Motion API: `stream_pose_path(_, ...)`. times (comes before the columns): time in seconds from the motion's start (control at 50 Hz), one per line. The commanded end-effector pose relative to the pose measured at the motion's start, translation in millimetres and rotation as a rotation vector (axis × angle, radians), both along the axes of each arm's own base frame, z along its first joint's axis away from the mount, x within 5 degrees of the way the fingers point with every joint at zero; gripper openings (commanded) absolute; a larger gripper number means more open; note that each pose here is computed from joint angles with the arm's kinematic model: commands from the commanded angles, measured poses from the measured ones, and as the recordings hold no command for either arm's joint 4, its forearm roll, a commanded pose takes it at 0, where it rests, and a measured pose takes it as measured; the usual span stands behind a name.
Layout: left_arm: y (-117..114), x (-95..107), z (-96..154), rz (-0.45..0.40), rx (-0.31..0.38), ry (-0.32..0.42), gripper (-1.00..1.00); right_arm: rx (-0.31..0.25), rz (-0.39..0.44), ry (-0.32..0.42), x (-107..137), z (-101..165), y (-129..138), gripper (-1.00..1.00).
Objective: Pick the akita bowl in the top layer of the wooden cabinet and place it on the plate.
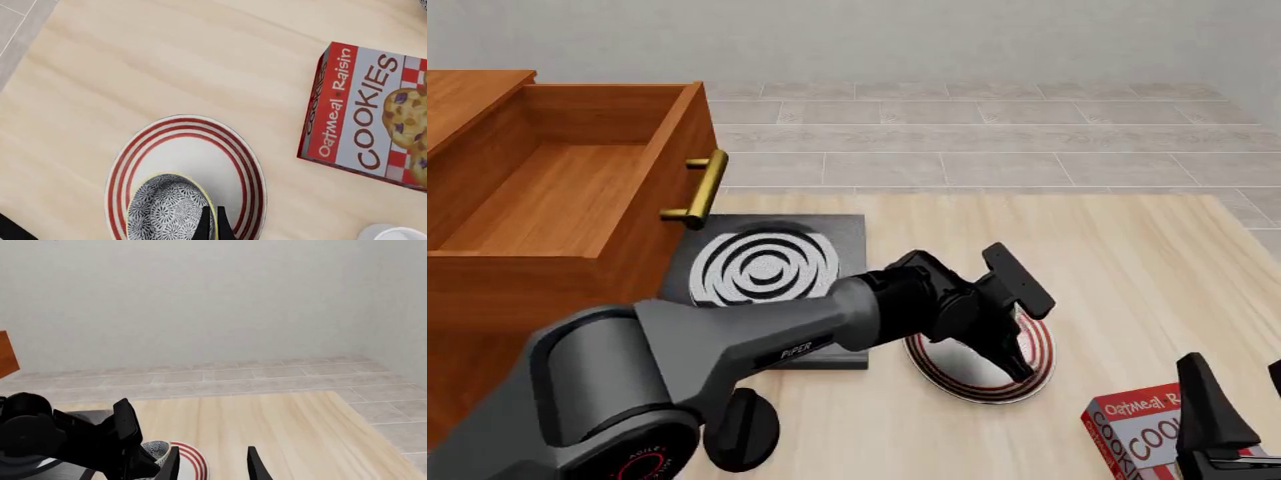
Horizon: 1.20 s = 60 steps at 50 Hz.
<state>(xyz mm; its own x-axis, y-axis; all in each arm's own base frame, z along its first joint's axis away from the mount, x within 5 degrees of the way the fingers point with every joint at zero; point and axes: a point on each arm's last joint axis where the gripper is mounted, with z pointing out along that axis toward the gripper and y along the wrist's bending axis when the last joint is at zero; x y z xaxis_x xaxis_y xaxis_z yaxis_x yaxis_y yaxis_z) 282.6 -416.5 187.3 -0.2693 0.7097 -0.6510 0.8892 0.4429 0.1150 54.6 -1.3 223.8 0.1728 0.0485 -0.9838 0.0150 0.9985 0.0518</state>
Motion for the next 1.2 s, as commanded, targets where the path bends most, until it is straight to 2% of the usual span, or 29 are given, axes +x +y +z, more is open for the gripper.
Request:
stream_pose_path(0.02,1,4,-6,0.008,0.002,-0.001,-1.00,0.007,-0.001,0.000,0,0,0,1.00)
stream_pose_path(0.9,-2,1,-23,-0.002,0.020,0.010,-1.00,0.010,-0.002,0.000,0,0,0,1.00)
stream_pose_path(0.98,4,6,-25,0.001,0.023,-0.002,-1.00,0.010,-0.003,0.000,0,0,0,1.00)
stream_pose_path(1.16,-2,-1,-25,-0.003,0.027,0.016,-1.00,0.010,-0.002,-0.002,0,0,0,1.00)
stream_pose_path(1.18,-3,-2,-24,-0.005,0.025,0.016,1.00,0.010,-0.002,-0.001,0,0,0,1.00)
stream_pose_path(1.2,-4,-2,-24,-0.006,0.025,0.016,1.00,0.010,-0.002,-0.002,0,0,0,1.00)
